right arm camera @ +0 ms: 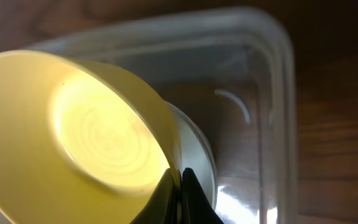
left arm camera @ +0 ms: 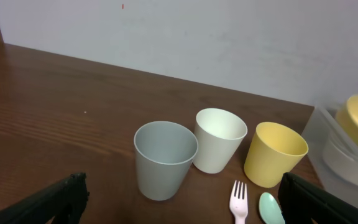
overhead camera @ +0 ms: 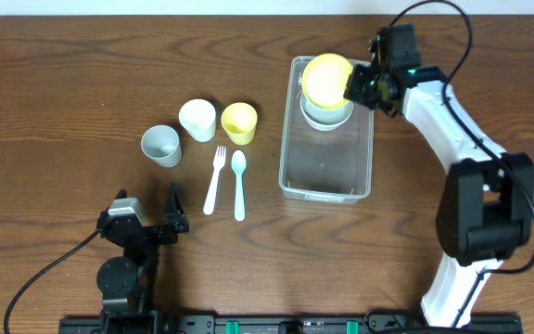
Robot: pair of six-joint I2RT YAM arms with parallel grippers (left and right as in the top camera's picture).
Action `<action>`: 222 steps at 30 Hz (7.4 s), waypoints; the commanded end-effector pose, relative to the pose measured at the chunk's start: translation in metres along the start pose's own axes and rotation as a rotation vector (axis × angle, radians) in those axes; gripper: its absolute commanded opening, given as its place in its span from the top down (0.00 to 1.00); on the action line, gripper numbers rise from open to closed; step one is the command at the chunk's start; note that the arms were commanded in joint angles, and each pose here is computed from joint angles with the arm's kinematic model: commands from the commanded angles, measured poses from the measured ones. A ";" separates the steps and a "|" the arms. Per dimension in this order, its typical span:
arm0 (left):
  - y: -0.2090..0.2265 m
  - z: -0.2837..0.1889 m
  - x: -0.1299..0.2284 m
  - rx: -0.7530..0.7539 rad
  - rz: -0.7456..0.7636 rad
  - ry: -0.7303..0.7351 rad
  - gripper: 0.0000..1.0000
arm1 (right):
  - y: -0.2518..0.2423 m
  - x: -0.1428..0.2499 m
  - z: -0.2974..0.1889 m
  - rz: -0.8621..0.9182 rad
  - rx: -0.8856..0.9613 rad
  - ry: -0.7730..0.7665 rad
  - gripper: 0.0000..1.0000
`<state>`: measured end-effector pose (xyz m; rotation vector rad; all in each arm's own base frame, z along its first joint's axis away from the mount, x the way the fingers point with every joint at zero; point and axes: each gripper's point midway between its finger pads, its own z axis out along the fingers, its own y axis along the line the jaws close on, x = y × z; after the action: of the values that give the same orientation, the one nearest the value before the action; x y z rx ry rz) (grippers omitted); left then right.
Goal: Pack container
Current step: 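Lower the yellow bowls onto the bowl stack and release, then retract the right arm and reach the left gripper to the grey cup, then carry the grey cup into the container beside the bowls, then grasp the white cup with the left gripper, then drop the white cup into the grey cup in the container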
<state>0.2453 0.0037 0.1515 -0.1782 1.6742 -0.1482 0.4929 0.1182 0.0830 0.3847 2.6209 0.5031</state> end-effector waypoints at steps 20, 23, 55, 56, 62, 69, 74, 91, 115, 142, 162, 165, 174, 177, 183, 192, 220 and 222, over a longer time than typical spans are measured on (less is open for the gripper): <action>0.000 0.001 0.016 0.011 -0.011 0.054 0.02 | -0.176 -0.033 -0.219 0.461 0.186 -0.165 0.30; 0.000 0.001 0.016 0.012 -0.012 0.053 0.02 | -0.210 -0.026 -0.225 0.536 0.247 -0.166 0.22; 0.028 0.074 -0.079 -0.351 -0.108 0.583 0.02 | -0.239 -0.019 -0.233 0.590 0.332 -0.168 0.01; 0.028 0.081 -0.076 -0.343 -0.138 0.606 0.02 | -0.239 -0.019 -0.233 0.590 0.332 -0.168 0.01; 0.041 0.127 -0.043 -0.281 -0.300 0.755 0.02 | -0.239 -0.019 -0.233 0.590 0.332 -0.168 0.01; 0.053 0.126 0.003 -0.331 -0.326 0.911 0.02 | -0.239 -0.019 -0.233 0.590 0.332 -0.168 0.01; 0.050 0.127 0.016 -0.296 -0.250 0.957 0.02 | -0.239 -0.019 -0.233 0.590 0.332 -0.168 0.01; 0.066 0.123 0.079 -0.345 -0.231 1.154 0.81 | -0.239 -0.019 -0.233 0.591 0.332 -0.168 0.01; -0.259 0.107 -0.009 0.400 0.410 0.922 0.94 | -0.239 -0.019 -0.233 0.590 0.332 -0.168 0.01; -0.289 0.143 -0.016 0.385 0.441 0.967 0.46 | -0.239 -0.019 -0.233 0.590 0.332 -0.168 0.01; -0.041 0.192 0.035 -0.129 -0.069 1.323 0.35 | -0.239 -0.019 -0.233 0.590 0.332 -0.168 0.01; -0.030 0.197 0.057 -0.152 -0.082 1.366 0.36 | -0.239 -0.019 -0.233 0.591 0.332 -0.168 0.01; -0.029 0.199 0.082 -0.153 -0.070 1.416 0.94 | -0.239 -0.019 -0.233 0.590 0.332 -0.168 0.01; -0.035 0.200 0.054 -0.140 -0.069 1.367 0.94 | -0.239 -0.019 -0.233 0.590 0.332 -0.168 0.01; -0.091 0.178 -0.050 0.004 0.033 1.168 0.94 | -0.239 -0.019 -0.233 0.591 0.332 -0.168 0.01; -0.239 0.113 -0.080 0.286 0.392 0.975 0.94 | -0.239 -0.019 -0.233 0.590 0.332 -0.168 0.01; -0.272 0.152 0.062 0.244 0.588 1.150 0.61 | -0.239 -0.019 -0.233 0.590 0.332 -0.168 0.01; -0.275 0.150 0.043 0.253 0.573 1.118 0.58 | -0.239 -0.019 -0.233 0.590 0.332 -0.168 0.01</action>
<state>0.3941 -0.2726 0.1155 0.7259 2.7716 0.0130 0.3572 -0.1663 0.1905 1.2631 2.3902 0.2016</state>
